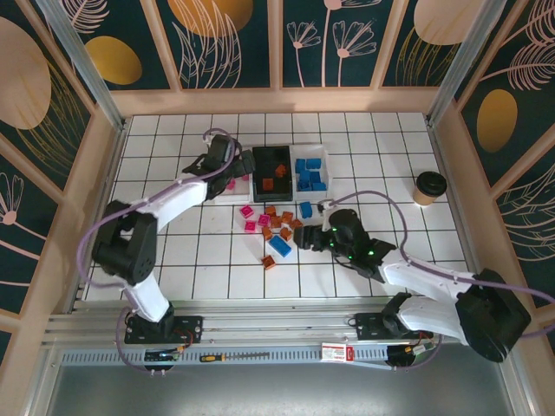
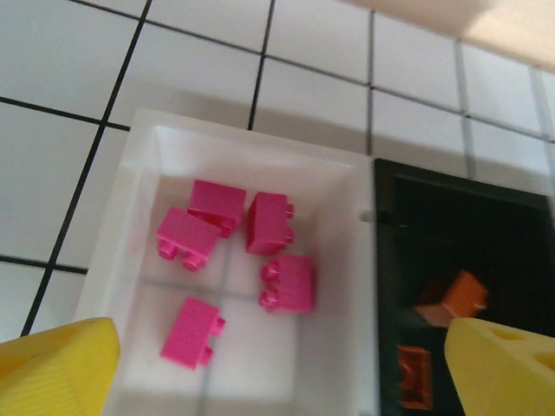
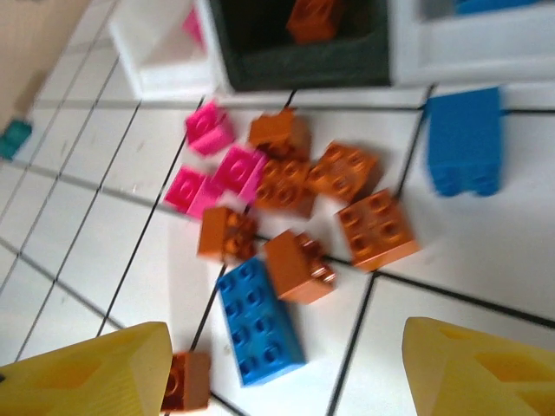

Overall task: Sort the legos into containers by color
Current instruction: Pick up the lego from the bottom-center of the table.

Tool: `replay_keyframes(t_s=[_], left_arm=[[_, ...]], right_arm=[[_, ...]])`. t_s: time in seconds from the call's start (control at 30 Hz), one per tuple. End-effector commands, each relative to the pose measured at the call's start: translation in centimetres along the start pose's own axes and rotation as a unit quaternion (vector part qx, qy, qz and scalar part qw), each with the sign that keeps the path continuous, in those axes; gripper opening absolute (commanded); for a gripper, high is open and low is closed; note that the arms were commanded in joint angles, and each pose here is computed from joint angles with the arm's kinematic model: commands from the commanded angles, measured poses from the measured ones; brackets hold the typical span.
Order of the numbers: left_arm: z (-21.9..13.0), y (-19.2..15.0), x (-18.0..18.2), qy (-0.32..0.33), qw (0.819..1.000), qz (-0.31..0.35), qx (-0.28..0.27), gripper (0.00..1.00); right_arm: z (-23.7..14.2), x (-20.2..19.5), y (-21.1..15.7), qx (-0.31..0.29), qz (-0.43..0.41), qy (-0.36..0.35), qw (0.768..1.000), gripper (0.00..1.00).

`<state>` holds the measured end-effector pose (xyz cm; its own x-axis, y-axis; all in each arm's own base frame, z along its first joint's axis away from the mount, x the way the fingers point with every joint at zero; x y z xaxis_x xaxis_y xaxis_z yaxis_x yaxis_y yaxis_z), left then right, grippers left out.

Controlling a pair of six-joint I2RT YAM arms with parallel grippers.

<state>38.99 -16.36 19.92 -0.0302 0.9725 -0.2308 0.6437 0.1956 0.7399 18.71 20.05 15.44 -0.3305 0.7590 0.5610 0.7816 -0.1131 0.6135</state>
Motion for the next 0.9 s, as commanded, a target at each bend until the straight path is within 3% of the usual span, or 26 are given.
replay_keyframes(t_s=[0.0,0.2,0.4,0.63,0.87], left_arm=[[-4.0,1.0,-0.6,-0.075,0.996,-0.028,-0.033,0.99],[-7.9,-2.3,1.9,-0.079,0.995,-0.044,-0.036,0.99],[-10.8,-4.3,3.6,-0.090,0.994,-0.054,-0.038,0.99],[-11.9,-6.3,4.8,-0.090,0.994,-0.063,-0.027,0.99],[-12.0,-6.7,5.2,-0.084,0.994,-0.058,-0.026,0.99]], right_arm=[[1.1,2.4,-1.1,0.058,-0.037,0.008,0.998,0.70],[3.6,6.5,-3.6,0.115,-0.103,0.000,0.988,0.69],[6.5,7.2,-5.0,0.149,-0.141,-0.058,0.977,0.68],[8.5,6.9,-6.4,0.154,-0.183,-0.125,0.963,0.64],[9.9,7.2,-7.9,0.173,-0.207,-0.138,0.953,0.55]])
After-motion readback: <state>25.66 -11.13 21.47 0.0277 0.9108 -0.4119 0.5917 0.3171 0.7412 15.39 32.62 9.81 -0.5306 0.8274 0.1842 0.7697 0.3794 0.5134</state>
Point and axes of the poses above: each hand's point on the last joint's axis, 136 mm out from that joint toward the fingers, its own z axis out along the fingers, its own x axis along the line the jaws close on, y = z × x, the point moved 8 cm from there along -z, back along the fingers, and after that the axes turned 7 degrees about z, right-handed, at the moved point
